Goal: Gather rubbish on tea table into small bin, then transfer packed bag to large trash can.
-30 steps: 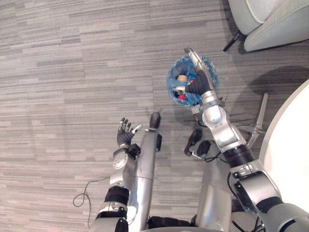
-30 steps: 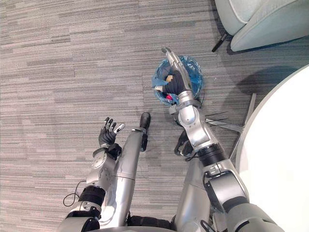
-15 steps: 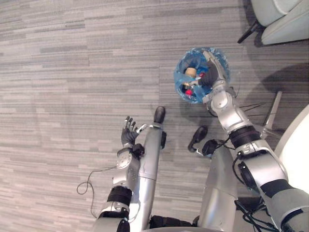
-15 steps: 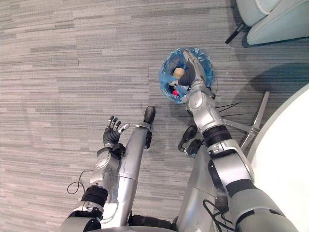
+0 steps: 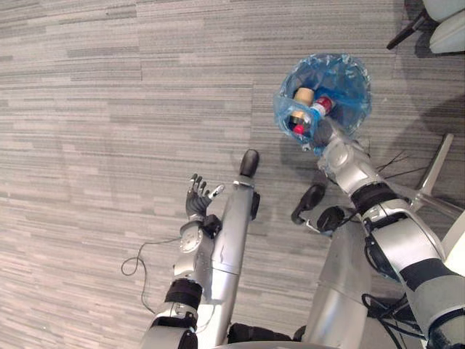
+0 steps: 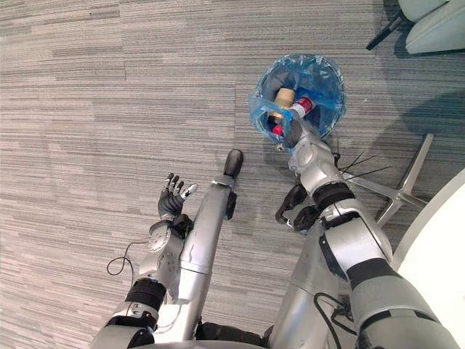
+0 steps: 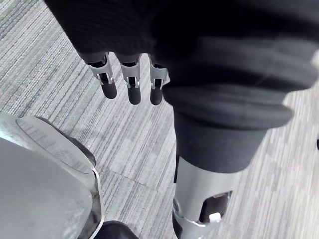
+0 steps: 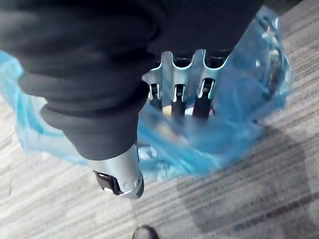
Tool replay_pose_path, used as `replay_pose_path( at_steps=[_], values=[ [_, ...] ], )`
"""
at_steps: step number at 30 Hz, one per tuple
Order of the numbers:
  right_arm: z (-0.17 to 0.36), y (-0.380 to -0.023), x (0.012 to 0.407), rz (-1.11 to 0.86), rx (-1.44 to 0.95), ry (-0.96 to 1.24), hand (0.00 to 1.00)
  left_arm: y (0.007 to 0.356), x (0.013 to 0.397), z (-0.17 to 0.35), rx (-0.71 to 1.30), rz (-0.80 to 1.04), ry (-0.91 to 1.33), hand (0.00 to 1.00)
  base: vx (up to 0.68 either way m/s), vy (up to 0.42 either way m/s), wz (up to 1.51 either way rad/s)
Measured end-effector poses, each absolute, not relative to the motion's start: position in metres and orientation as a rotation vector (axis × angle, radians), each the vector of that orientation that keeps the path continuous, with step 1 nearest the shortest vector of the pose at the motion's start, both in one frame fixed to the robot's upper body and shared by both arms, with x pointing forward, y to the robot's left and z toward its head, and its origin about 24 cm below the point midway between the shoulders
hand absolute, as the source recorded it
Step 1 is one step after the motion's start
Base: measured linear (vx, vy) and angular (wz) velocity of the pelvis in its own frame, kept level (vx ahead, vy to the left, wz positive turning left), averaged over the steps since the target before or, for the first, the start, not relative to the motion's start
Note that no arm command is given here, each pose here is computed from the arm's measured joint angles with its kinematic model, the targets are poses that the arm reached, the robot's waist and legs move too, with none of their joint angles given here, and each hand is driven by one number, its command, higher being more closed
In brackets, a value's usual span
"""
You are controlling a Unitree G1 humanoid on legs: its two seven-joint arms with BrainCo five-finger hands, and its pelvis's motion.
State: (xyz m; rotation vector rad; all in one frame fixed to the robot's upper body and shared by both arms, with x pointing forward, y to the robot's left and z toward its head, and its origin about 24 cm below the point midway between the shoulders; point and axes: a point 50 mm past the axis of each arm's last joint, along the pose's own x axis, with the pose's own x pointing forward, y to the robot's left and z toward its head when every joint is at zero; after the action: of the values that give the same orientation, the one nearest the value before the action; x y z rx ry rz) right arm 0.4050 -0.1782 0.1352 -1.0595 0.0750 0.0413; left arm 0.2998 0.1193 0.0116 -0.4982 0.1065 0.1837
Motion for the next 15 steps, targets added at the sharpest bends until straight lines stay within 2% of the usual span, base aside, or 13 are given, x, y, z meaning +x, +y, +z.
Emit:
replay_pose_path(
  at_steps=[3, 9, 15],
  values=[
    [0.139, -0.171, 0.401, 0.057, -1.002, 0.018, 1.0, 0.122, 0.3, 0.011, -0.505, 0.194, 0.117, 0.0, -0.03, 0.048, -0.03],
    [0.16, -0.145, 0.388, 0.117, -0.636, -0.162, 1.0, 0.125, 0.301, 0.011, -0.508, 0.183, 0.119, 0.0, -0.05, 0.048, -0.03],
    [0.157, -0.117, 0.369, 0.23, -0.328, -0.234, 1.0, 0.14, 0.299, 0.009, -0.495, 0.205, 0.104, 0.0, -0.02, 0.025, 0.01]
  ],
)
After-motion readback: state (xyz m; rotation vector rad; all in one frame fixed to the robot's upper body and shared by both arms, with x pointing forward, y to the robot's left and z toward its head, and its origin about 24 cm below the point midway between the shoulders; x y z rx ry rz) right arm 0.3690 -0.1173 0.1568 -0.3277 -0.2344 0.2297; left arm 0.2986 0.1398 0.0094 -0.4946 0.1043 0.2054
